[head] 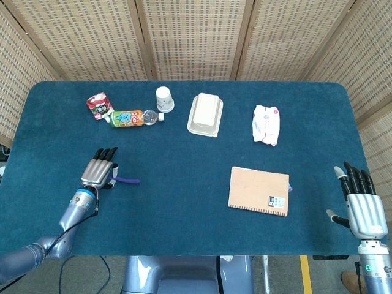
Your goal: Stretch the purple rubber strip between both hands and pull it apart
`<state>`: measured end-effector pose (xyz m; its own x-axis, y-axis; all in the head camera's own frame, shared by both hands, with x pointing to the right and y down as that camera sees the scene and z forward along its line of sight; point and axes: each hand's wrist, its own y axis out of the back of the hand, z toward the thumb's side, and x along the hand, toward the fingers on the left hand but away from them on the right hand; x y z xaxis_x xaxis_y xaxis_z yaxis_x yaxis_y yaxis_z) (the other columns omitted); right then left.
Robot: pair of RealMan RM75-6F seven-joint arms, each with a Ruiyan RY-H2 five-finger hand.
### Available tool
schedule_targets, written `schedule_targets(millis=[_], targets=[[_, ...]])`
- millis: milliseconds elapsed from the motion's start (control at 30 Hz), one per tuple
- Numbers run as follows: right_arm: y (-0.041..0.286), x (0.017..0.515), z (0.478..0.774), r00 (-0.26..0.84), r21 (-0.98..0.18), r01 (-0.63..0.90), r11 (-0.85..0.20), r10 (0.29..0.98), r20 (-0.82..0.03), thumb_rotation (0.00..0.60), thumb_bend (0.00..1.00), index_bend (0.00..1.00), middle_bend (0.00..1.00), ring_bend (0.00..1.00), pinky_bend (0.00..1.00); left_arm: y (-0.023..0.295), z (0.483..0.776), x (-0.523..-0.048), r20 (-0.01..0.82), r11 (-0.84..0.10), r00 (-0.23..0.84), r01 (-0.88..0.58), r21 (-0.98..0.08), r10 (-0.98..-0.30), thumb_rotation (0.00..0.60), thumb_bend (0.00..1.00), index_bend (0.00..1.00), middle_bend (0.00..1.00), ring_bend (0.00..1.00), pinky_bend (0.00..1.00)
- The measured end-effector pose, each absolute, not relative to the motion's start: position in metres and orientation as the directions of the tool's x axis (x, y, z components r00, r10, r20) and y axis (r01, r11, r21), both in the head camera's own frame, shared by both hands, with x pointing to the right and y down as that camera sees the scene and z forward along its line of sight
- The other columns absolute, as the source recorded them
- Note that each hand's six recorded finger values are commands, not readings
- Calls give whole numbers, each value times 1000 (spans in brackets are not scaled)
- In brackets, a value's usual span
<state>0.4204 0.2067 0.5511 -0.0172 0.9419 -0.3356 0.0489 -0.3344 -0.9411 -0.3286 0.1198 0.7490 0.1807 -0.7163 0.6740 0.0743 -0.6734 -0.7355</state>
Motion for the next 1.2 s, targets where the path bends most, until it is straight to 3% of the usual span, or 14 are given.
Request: schedule_targets(millis=[333, 667, 933, 1200], targets=[[207, 418, 553, -15, -940, 42, -339, 940, -340, 600, 0, 30, 0, 0, 0, 114, 720, -318, 637, -681, 241, -229, -696, -732, 600, 399, 617, 0, 0, 0], [197, 411, 554, 28, -938, 38, -344, 939, -343, 600, 0, 50, 0, 0, 0, 102, 689, -282, 549, -638, 364, -612, -468, -752, 600, 399, 627, 0, 0, 0], [172, 395, 549, 130, -932, 35, -361, 926, -354, 600, 0, 82, 0, 0, 0, 72, 681, -214, 492, -671, 475, -638, -379, -729, 600, 399, 624, 0, 0, 0], [152, 375, 546, 213, -886, 163, -433, 893, -397, 600, 24, 237, 0, 0, 0, 59, 673, -162, 471, -690, 522, -646, -325, -711, 600, 403, 627, 0, 0, 0]])
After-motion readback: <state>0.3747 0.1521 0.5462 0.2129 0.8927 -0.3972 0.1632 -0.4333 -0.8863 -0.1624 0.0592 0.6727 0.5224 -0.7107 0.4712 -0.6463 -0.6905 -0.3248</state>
